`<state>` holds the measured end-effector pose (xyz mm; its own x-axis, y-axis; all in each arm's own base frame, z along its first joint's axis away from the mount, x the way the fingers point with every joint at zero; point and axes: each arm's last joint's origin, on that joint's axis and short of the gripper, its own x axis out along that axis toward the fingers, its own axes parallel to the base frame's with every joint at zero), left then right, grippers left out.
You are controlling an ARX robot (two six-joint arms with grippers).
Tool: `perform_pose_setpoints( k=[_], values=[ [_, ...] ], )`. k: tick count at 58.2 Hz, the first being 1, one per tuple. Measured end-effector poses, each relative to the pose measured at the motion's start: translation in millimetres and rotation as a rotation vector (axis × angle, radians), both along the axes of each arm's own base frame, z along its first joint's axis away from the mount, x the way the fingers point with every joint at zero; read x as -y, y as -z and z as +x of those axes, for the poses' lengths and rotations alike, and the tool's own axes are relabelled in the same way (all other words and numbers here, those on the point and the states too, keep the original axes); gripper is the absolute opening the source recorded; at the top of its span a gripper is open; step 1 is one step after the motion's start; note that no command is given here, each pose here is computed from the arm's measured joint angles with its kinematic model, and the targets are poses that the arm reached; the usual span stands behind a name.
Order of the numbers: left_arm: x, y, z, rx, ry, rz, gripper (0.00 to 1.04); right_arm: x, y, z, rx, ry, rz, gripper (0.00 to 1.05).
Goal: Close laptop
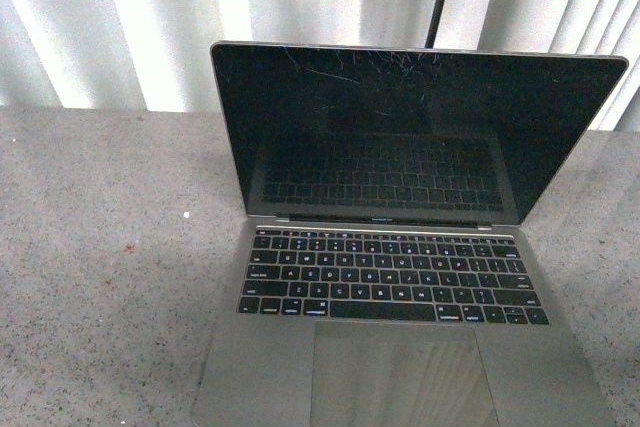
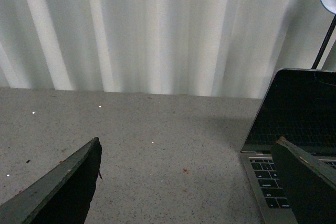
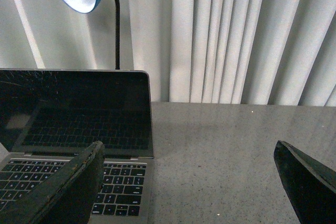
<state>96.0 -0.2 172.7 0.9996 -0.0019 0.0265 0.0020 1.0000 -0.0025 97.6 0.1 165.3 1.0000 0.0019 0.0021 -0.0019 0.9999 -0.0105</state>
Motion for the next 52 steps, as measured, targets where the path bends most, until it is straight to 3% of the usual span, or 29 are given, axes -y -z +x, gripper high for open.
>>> perform_pose_setpoints(
  k=[49, 52],
  values=[
    [0.0, 0.0, 0.0, 0.0, 0.0, 0.0, 0.98, 0.0, -0.1, 0.0, 0.0, 0.0, 0.0, 0.97],
    [-0.1, 1.6, 1.1, -0.037, -0.07, -0.045, 0.98, 0.6, -1.3, 0.3, -0.167, 0.095, 0.067, 0.97]
  ],
)
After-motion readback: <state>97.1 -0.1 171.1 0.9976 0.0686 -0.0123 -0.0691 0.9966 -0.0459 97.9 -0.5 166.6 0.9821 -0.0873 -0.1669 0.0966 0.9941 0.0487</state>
